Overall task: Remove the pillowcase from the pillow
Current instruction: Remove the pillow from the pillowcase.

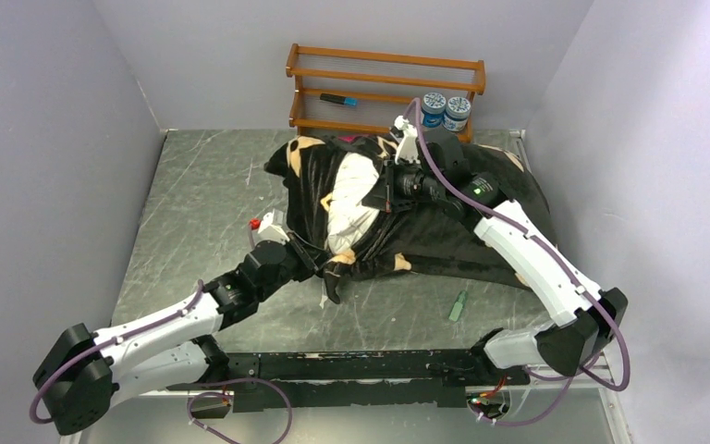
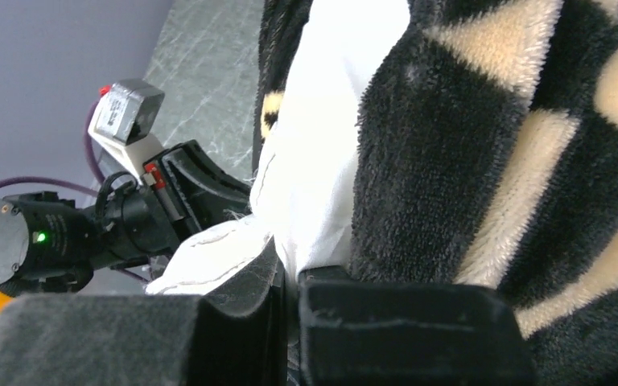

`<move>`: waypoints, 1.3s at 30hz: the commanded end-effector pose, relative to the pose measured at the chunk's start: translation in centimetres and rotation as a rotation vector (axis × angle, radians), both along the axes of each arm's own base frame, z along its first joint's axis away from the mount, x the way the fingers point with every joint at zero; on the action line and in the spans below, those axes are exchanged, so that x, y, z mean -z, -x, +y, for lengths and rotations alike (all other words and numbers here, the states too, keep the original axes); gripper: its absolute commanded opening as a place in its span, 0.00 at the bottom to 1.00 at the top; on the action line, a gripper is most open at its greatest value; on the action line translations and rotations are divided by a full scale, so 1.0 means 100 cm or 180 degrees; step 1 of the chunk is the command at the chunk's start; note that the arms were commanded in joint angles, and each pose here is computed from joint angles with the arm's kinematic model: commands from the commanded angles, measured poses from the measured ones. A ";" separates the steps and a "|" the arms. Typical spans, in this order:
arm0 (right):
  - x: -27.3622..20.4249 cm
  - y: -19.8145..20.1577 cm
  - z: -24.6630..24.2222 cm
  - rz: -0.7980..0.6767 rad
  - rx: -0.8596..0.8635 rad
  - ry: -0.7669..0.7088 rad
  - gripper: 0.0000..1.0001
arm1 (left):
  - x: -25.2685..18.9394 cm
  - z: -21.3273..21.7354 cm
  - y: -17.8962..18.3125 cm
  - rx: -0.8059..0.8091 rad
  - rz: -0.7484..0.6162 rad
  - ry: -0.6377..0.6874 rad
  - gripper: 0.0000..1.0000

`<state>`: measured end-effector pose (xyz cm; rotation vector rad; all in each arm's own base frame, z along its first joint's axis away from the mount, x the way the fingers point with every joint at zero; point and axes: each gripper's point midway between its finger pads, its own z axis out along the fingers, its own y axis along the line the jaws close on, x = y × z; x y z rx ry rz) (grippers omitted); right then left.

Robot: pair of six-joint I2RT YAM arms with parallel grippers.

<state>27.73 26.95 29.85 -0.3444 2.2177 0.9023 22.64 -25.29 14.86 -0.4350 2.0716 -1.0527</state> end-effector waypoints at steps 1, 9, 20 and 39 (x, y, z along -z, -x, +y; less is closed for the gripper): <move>-0.133 -0.005 -0.006 -0.1388 -0.0107 -0.1008 0.00 | 0.074 0.025 0.022 0.0227 0.0493 -0.0986 0.13; -0.061 0.028 0.029 -0.1031 -0.0653 -0.0552 0.00 | 0.042 -0.028 0.004 0.0460 0.0346 -0.0347 0.14; -0.034 0.071 0.043 -0.1198 -0.0984 -0.0064 0.52 | 0.012 -0.048 -0.001 0.0594 0.0168 -0.0035 0.14; 0.023 0.110 0.076 -0.2273 -0.2345 0.0879 1.00 | -0.015 -0.046 0.004 0.0576 0.0065 0.0209 0.14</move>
